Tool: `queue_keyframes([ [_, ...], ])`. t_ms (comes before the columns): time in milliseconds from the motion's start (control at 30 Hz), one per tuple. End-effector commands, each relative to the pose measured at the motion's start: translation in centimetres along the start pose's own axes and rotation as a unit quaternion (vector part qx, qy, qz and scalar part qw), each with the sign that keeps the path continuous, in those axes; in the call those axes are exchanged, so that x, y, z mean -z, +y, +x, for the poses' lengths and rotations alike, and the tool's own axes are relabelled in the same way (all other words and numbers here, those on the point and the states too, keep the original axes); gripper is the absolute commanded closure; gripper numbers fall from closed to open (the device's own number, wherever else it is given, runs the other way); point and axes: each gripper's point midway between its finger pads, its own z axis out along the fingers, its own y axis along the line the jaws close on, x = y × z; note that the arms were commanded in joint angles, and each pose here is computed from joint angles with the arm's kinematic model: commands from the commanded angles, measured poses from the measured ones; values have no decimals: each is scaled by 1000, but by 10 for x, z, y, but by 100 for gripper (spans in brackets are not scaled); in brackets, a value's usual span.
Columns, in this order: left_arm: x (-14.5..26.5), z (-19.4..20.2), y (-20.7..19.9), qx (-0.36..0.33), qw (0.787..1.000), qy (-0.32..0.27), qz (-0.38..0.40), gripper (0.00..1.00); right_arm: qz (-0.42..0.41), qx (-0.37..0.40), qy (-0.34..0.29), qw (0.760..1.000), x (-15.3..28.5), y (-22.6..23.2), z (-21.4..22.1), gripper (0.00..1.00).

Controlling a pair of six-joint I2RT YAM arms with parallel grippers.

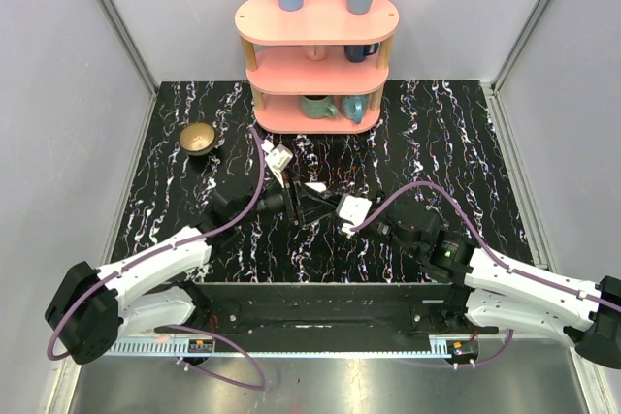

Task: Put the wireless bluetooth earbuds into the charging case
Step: Pass from the right arm to the left

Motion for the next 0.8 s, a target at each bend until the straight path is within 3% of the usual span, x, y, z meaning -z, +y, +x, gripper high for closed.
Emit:
queue_keyframes([
  [0, 2, -23, -18, -33, 999, -29, 17, 44, 23, -3, -31, 999, 0, -10, -18, 92],
  [333, -2, -20, -19, -28, 999, -21, 28, 56, 16, -1, -37, 999, 0, -9, -20, 92],
  [567, -3, -18, -20, -28, 999, -14, 32, 68, 2, 5, -37, 999, -1, -3, -19, 90],
  [600, -3, -19, -20, -28, 999, -16, 32, 75, 1, 5, -37, 999, -1, -3, -19, 89],
  [667, -3, -18, -20, -30, 999, -13, 35, 81, 2, 5, -39, 999, -1, -3, -20, 82],
  [700, -3, -18, -20, -31, 999, -13, 35, 85, 5, 5, -40, 999, -1, -4, -21, 75],
  [733, -3, -18, -21, -32, 999, -14, 36, 90, 9, 1, -40, 999, -1, -6, -21, 60],
  [767, -3, -17, -20, -33, 999, -13, 36, 93, 11, -2, -44, 999, -1, -6, -23, 55],
])
